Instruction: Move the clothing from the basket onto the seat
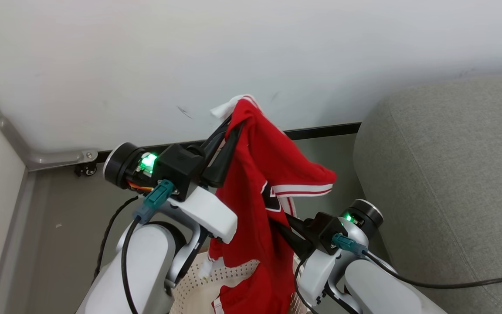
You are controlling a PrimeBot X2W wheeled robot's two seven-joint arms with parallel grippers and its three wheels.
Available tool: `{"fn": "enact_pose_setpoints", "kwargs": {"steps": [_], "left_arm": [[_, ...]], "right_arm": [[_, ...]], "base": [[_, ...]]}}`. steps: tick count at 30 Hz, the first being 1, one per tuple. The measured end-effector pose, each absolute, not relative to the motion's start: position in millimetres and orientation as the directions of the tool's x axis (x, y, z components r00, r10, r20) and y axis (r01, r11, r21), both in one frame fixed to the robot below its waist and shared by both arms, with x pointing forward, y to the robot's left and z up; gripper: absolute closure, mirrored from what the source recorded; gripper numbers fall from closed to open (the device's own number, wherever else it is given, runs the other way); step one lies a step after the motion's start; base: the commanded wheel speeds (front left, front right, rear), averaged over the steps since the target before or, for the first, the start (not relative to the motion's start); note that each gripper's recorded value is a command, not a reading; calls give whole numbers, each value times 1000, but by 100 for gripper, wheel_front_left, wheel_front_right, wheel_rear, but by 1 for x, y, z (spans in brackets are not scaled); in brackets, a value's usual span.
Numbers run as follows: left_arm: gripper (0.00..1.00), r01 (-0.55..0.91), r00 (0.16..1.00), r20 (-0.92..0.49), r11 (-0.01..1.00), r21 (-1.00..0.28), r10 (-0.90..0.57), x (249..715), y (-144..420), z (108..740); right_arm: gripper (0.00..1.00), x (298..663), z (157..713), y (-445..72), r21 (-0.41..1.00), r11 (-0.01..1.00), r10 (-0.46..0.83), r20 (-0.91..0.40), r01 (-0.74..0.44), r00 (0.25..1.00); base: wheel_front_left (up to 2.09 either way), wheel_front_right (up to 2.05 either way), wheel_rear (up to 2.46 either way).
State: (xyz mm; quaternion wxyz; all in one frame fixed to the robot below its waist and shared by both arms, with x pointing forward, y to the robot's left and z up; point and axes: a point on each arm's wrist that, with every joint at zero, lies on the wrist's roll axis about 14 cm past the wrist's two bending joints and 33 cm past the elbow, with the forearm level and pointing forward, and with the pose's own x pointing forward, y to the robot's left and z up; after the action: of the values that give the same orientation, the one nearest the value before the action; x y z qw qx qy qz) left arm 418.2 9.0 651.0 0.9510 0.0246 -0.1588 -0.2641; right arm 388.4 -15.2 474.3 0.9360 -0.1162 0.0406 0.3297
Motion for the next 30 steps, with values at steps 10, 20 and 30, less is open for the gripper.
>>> {"fn": "enact_pose_setpoints", "kwargs": {"steps": [10, 20, 30], "left_arm": [[100, 482, 859, 158, 874, 69, -486, 429, 18, 601], [98, 479, 871, 110, 878, 21, -478, 436, 19, 574], [0, 499, 863, 115, 866, -37, -492, 432, 11, 564]], "right_arm": [[100, 400, 498, -35, -112, 828, 547, -63, -550, 835], [100, 416, 526, -94, -58, 915, 402, 30, -400, 915], [100, 420, 549, -126, 5, 950, 311, 105, -313, 945]], "base": [[0, 0, 0], [0, 0, 0], [0, 0, 0]]}}
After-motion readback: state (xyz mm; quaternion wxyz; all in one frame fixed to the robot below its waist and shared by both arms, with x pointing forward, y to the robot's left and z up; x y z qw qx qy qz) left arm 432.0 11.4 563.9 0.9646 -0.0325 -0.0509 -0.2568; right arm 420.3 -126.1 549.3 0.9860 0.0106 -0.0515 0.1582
